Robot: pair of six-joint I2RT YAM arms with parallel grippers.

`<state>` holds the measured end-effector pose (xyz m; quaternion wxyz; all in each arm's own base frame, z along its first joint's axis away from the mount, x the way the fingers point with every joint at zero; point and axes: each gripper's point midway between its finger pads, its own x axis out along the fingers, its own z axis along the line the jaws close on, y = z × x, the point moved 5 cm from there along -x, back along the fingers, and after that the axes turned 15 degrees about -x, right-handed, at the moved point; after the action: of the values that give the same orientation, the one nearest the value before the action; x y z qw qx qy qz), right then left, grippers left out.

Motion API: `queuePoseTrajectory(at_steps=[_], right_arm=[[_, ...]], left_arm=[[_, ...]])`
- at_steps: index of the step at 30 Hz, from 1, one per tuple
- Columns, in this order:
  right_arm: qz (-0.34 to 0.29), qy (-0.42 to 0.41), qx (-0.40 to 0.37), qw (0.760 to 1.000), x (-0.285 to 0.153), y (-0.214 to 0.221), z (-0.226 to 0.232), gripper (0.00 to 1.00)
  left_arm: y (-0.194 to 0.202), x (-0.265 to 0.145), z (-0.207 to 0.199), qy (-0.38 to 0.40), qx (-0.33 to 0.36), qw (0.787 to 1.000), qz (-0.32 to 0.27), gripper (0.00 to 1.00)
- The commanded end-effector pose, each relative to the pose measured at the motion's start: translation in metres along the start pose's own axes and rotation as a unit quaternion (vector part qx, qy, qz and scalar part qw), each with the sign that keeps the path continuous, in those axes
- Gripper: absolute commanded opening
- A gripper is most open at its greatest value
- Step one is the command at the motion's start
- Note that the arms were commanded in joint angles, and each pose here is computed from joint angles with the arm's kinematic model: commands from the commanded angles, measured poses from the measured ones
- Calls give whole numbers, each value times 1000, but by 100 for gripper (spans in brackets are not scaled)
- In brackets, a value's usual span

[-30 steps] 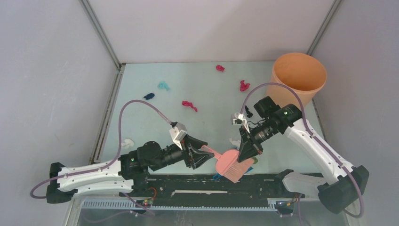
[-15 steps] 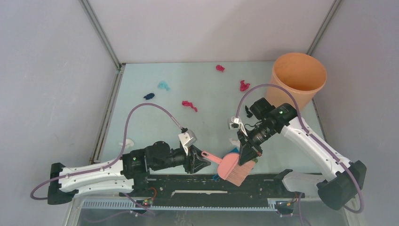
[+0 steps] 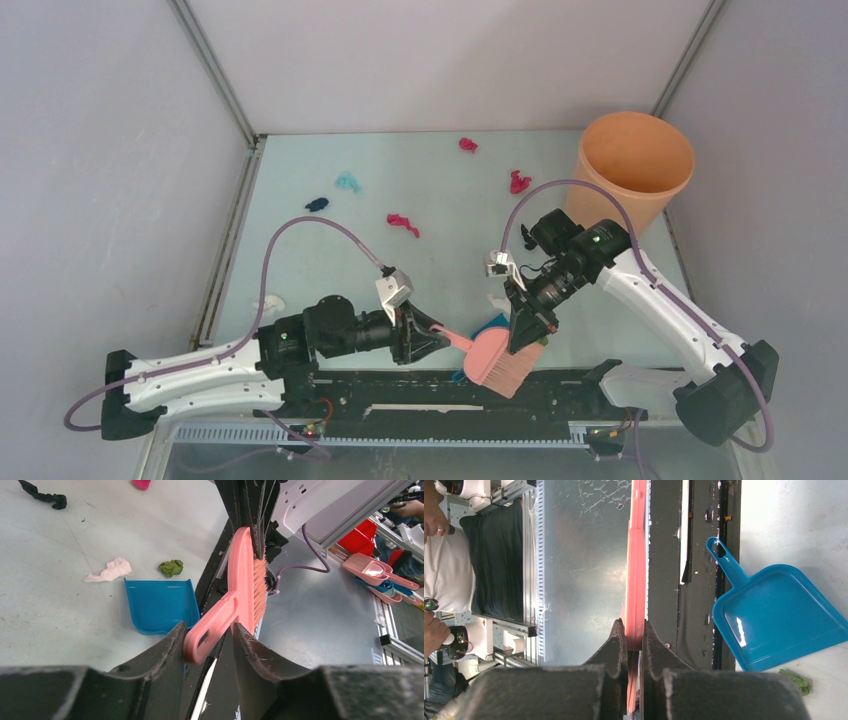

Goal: Sweep away the paper scraps from the table

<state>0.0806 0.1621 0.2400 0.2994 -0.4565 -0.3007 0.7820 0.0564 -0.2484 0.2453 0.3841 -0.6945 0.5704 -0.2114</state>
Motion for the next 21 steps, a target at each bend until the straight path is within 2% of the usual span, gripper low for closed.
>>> queuePoseTrajectory(at_steps=[1, 7, 12, 13, 15, 17, 19, 21], right_arm=[[-9, -3, -21, 1000, -3, -9, 4, 0], [-7, -3, -20, 1000, -3, -9, 4, 0], [-8, 5, -21, 1000, -3, -10, 2, 2], [-8, 14, -20, 1000, -4, -11, 0, 12], [-4, 56, -8, 998, -7, -12, -9, 34], [3, 159, 13, 987, -16, -12, -37, 52], [23, 265, 54, 963, -28, -3, -66, 62], [47, 330, 83, 939, -35, 9, -90, 64]], left_arm=[[-8, 2, -14, 37, -5, 999, -7, 39], [-12, 2, -19, 51, -3, 999, -11, 25], [-7, 4, -19, 59, -2, 998, 5, 5], [-6, 5, -18, 56, -3, 998, 8, 1], [-6, 4, -14, 38, -4, 999, 9, 0], [-7, -4, -6, 3, -1, 1000, 8, 0], [-17, -18, 9, -72, 2, 997, -14, 0], [-27, -39, 24, -151, 2, 988, -37, 0]])
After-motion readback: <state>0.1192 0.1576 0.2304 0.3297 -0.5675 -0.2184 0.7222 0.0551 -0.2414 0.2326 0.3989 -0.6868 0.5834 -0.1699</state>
